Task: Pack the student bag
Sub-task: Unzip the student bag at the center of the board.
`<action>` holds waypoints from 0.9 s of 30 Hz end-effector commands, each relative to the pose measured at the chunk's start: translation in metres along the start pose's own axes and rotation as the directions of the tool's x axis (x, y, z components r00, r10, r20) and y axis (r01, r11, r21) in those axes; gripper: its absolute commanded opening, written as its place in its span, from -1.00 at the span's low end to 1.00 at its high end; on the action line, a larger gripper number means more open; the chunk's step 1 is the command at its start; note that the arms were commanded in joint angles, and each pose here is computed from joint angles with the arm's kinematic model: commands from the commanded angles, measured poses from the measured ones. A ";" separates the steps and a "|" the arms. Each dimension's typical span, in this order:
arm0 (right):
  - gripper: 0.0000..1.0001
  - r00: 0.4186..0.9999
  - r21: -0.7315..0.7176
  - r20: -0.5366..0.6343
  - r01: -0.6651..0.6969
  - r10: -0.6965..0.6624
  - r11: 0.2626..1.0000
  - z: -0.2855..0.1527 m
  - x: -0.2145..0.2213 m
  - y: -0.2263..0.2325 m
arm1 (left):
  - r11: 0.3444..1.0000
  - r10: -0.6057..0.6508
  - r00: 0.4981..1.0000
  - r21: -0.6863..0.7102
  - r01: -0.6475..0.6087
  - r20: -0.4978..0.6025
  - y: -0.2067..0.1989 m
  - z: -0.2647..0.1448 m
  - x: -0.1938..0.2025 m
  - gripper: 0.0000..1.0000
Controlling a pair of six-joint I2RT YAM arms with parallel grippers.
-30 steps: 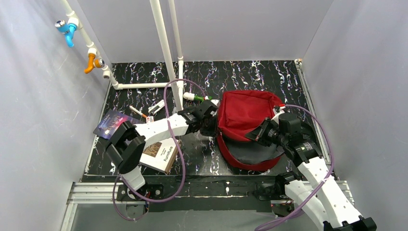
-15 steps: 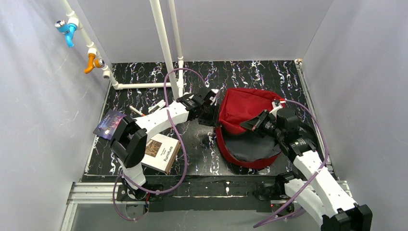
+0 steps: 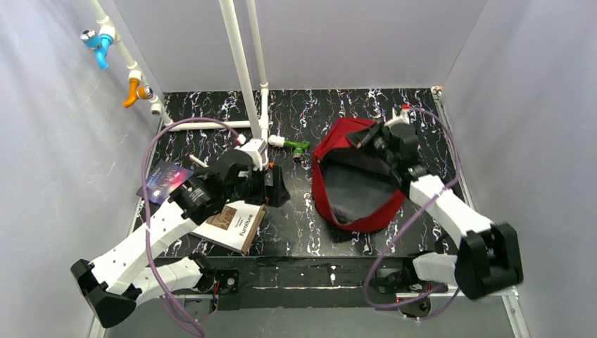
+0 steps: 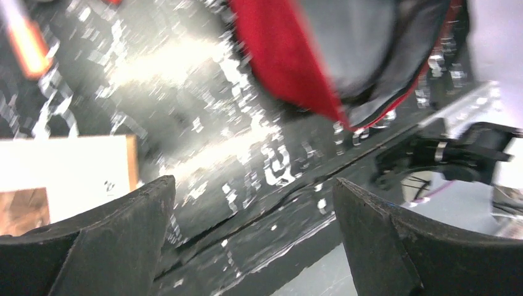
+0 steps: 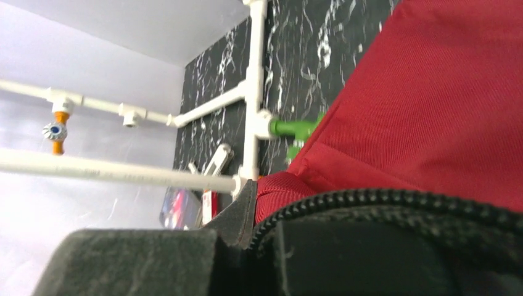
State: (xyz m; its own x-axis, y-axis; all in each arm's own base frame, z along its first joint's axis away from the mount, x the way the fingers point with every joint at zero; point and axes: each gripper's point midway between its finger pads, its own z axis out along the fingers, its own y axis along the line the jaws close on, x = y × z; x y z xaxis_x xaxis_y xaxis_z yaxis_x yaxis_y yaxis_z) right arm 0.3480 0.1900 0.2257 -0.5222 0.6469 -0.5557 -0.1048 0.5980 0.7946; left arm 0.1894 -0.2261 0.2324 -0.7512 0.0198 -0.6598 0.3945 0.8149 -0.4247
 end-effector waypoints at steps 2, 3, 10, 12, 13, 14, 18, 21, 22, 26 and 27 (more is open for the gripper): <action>-0.97 0.953 -0.148 0.220 0.241 -0.206 0.959 0.035 -0.083 0.079 | 0.939 -0.146 0.989 -0.316 0.136 -0.009 0.075 -0.016 0.054 0.96; -0.97 0.954 -0.144 0.196 0.255 -0.225 0.956 0.041 -0.084 0.082 | 0.932 -0.168 0.986 -0.323 0.164 0.016 0.080 -0.020 0.059 0.96; -0.73 0.951 -0.117 -0.008 0.307 -0.310 0.945 0.040 -0.025 0.053 | 0.860 -0.255 0.954 -0.414 0.297 0.155 0.114 -0.035 0.075 0.96; -0.72 0.935 -0.084 -0.046 0.348 -0.352 0.934 0.027 -0.007 0.039 | 0.848 -0.255 0.950 -0.432 0.308 0.177 0.119 -0.037 0.073 0.96; -0.71 0.927 -0.062 -0.061 0.367 -0.371 0.928 0.020 -0.001 0.031 | 0.843 -0.253 0.950 -0.439 0.310 0.184 0.121 -0.038 0.072 0.96; -0.69 0.919 -0.035 -0.069 0.387 -0.389 0.921 0.012 0.002 0.023 | 0.839 -0.251 0.949 -0.446 0.311 0.189 0.122 -0.038 0.071 0.96; -0.25 0.872 0.124 -0.102 0.489 -0.479 0.863 -0.016 -0.004 -0.012 | 0.812 -0.242 0.952 -0.499 0.303 0.185 0.129 -0.039 0.071 0.97; 0.20 0.826 0.145 -0.169 0.561 -0.538 0.815 -0.026 -0.006 -0.016 | 0.776 -0.259 0.949 -0.545 0.316 0.182 0.136 -0.039 0.076 0.97; 0.32 0.813 0.130 -0.201 0.576 -0.547 0.807 -0.029 -0.004 -0.014 | 0.774 -0.266 0.947 -0.545 0.321 0.181 0.136 -0.038 0.078 0.96; 0.60 0.754 -0.018 -0.323 0.599 -0.572 0.800 -0.048 0.037 0.001 | 0.772 -0.280 0.942 -0.539 0.336 0.186 0.137 -0.040 0.081 0.96; 0.66 0.729 -0.091 -0.338 0.604 -0.595 0.792 -0.055 0.057 0.011 | 0.765 -0.282 0.939 -0.546 0.343 0.194 0.140 -0.043 0.083 0.96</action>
State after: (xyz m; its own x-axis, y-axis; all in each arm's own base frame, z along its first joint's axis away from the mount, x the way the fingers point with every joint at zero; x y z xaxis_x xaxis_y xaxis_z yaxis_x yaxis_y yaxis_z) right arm 0.3186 0.1788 0.2160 -0.5756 0.1259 -0.8080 -0.2930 0.8907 0.3475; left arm 0.1624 -0.1034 0.1434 -0.7474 -0.2907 -0.5974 -0.1830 0.9545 -0.2355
